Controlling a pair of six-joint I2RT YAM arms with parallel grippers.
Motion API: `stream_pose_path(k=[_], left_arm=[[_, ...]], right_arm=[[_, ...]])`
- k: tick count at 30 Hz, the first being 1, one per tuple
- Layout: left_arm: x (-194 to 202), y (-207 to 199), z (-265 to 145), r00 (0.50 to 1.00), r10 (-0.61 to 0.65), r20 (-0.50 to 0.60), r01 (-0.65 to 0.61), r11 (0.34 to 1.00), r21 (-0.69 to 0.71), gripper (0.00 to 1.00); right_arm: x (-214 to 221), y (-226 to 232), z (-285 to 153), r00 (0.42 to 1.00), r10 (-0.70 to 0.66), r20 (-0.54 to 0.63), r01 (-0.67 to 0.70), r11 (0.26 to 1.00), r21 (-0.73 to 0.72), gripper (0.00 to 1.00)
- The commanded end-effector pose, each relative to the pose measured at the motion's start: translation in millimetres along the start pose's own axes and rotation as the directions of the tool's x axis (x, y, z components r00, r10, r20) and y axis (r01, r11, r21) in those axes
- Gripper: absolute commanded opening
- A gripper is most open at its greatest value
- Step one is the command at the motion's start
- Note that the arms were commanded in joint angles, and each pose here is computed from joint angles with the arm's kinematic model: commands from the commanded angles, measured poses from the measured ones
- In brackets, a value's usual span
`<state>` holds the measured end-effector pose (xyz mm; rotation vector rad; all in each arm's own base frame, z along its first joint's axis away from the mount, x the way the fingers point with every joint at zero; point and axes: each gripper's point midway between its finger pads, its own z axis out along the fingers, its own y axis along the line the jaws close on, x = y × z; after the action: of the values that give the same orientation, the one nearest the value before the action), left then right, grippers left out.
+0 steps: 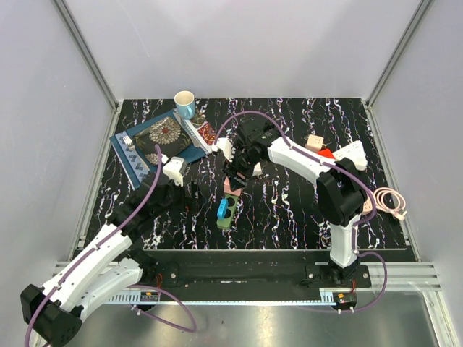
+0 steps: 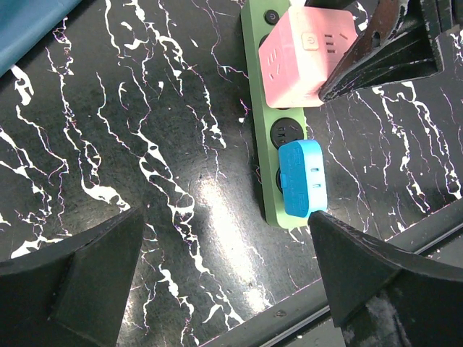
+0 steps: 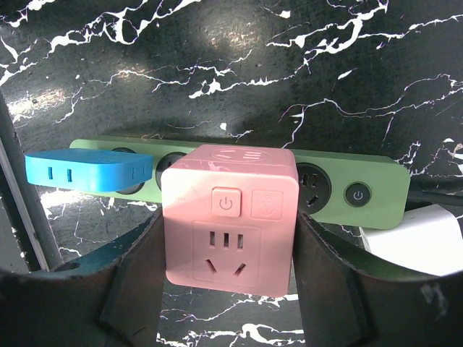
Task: Insert the plug
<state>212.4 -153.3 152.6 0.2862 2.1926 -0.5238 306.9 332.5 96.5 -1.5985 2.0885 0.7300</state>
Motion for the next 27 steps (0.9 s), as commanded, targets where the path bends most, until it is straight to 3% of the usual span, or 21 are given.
stream_pose_path(k=[1, 12, 27], left_arm=[[-25.8, -6.6, -4.5, 0.998, 0.013, 0.069, -0.014, 1.000, 0.012, 0.99], [-29.7, -6.7, -6.5, 0.997, 0.016, 0.078, -0.016, 1.000, 0.008, 0.99], [-31.9, -6.5, -10.2, 0.996, 0.014, 0.093, -0.015, 1.000, 0.007, 0.99]], right_arm=[[-1.7, 12.2, 8.9, 1.000, -0.017, -0.003, 0.017, 0.999, -0.042, 0.01], [-37.6, 10.1, -21.1, 0.993, -0.062, 0.099, 0.060, 0.998, 0.030, 0.00], [-36.2, 13.3, -30.2, 0.990, -0.054, 0.127, 0.046, 0.997, 0.063, 0.00]])
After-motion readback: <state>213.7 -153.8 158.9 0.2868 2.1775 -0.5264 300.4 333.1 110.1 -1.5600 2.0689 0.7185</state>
